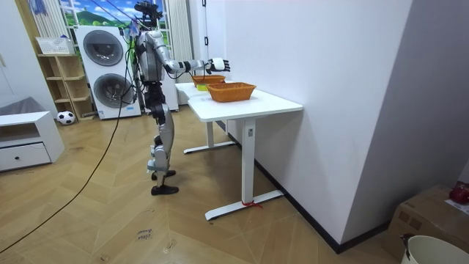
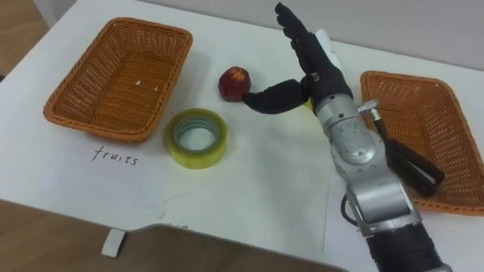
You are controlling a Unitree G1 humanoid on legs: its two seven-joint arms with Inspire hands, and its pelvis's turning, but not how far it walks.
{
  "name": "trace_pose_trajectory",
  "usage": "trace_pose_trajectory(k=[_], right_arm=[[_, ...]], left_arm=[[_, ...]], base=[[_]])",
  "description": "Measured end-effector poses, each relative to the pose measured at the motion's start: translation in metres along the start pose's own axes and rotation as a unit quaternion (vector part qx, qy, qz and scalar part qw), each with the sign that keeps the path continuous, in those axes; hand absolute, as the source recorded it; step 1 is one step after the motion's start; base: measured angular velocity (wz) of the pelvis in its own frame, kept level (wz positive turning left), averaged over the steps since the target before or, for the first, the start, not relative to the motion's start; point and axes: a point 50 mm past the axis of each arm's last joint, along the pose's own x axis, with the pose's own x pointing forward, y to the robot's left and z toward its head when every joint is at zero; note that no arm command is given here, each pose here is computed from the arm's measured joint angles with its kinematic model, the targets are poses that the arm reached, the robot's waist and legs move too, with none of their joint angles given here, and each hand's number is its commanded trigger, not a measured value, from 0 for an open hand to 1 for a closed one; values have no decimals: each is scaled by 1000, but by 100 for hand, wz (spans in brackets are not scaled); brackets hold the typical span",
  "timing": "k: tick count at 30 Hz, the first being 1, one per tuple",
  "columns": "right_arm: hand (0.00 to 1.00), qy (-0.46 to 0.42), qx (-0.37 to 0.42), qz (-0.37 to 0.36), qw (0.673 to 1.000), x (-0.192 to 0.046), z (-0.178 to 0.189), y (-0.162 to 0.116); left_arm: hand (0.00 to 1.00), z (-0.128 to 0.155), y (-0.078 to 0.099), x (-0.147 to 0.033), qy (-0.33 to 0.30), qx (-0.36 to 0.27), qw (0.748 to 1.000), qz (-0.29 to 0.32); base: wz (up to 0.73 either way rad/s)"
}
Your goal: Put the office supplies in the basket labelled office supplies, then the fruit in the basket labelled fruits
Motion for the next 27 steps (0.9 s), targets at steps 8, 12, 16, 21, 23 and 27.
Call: trace_pose_trajectory(k=[8,12,16,21,23,27], right_arm=[[0,-5,-5,5,1000,14,7,4],[0,-4,-1,7,1000,20,8,6],[0,-5,5,13,1000,21,9,10],[0,3,8,22,1000,24,6,20],[0,7,-1,27,1000,24,5,22],[0,16,-13,45,999,24,1,33]], left_arm=[[0,6,-3,1,-7,12,1000,-8],[0,10,-5,2,-12,18,1000,-12],[0,10,-6,2,-12,19,1000,-13],[0,10,-8,2,-11,18,1000,-15],[0,10,-8,2,-12,18,1000,-15],[0,13,-10,2,-16,22,1000,-13]], base=[[2],[7],[11],[1],[-2],[-2]])
